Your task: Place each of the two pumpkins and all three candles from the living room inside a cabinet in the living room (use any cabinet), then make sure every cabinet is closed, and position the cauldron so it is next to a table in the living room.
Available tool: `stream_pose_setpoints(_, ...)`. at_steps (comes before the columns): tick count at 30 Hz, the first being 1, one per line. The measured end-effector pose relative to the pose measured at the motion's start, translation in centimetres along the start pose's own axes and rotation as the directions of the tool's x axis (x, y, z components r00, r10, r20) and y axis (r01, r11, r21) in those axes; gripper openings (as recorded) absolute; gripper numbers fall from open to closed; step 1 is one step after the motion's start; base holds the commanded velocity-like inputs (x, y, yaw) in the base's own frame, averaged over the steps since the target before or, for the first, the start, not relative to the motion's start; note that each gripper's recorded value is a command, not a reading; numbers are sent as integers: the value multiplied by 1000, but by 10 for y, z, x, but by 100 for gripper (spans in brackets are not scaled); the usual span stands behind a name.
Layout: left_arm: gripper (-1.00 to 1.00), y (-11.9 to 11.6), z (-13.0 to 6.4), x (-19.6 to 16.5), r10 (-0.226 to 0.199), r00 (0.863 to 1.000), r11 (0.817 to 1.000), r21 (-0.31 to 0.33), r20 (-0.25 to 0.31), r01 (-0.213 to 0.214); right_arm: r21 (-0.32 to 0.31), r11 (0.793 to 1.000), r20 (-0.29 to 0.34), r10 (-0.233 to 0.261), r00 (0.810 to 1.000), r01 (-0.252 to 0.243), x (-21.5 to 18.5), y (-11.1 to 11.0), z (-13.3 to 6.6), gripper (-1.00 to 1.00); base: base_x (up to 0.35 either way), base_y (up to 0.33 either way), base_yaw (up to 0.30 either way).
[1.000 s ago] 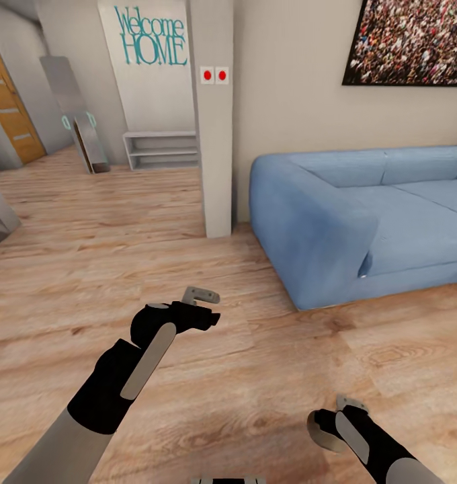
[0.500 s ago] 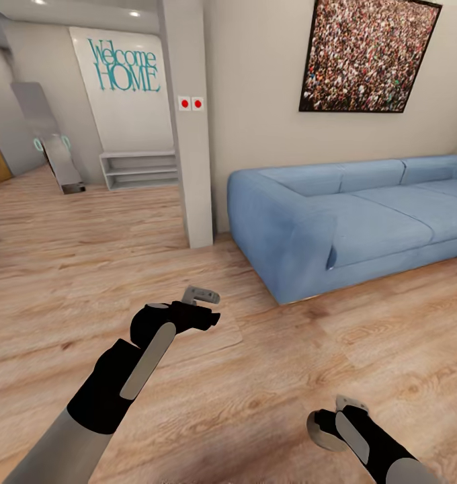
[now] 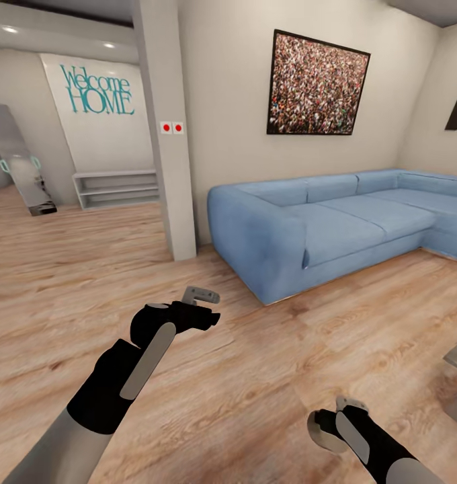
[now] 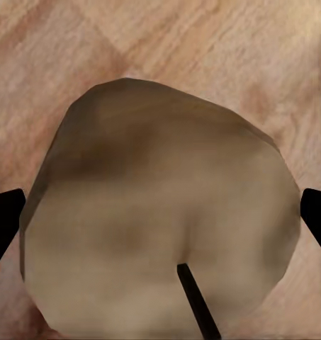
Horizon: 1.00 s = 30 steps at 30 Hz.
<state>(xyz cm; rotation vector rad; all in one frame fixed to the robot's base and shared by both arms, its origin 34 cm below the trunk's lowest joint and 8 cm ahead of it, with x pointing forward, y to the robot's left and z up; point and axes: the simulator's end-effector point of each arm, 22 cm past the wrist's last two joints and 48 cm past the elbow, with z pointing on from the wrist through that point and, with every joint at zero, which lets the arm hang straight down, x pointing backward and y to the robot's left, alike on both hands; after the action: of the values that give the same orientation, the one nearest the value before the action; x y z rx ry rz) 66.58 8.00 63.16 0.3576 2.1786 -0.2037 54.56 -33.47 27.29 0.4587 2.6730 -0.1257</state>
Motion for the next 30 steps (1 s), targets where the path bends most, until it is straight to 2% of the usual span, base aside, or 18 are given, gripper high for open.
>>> stream_pose_setpoints(10,100,-3,-23,-21,15,999,1000,-9,48,-14,-16,1000,47,8,999,-8,-20,3,-18,-100,-209,236,-260)
stream_pose_setpoints(16,100,-5,-38,-33,23,997,1000,-15,77,-22,-25,1000,76,13,997,-11,-32,5,-29,-100,-66,214,-260)
stream_pose_setpoints(24,100,-4,-48,-53,25,996,1000,-16,83,-24,-27,1000,82,14,997,-12,-46,7,-46,-100,-21,120,-260)
stream_pose_setpoints(30,100,-4,-55,-67,27,996,1000,-17,88,-26,-29,999,87,15,996,-13,-57,8,-59,-100,-168,135,-260)
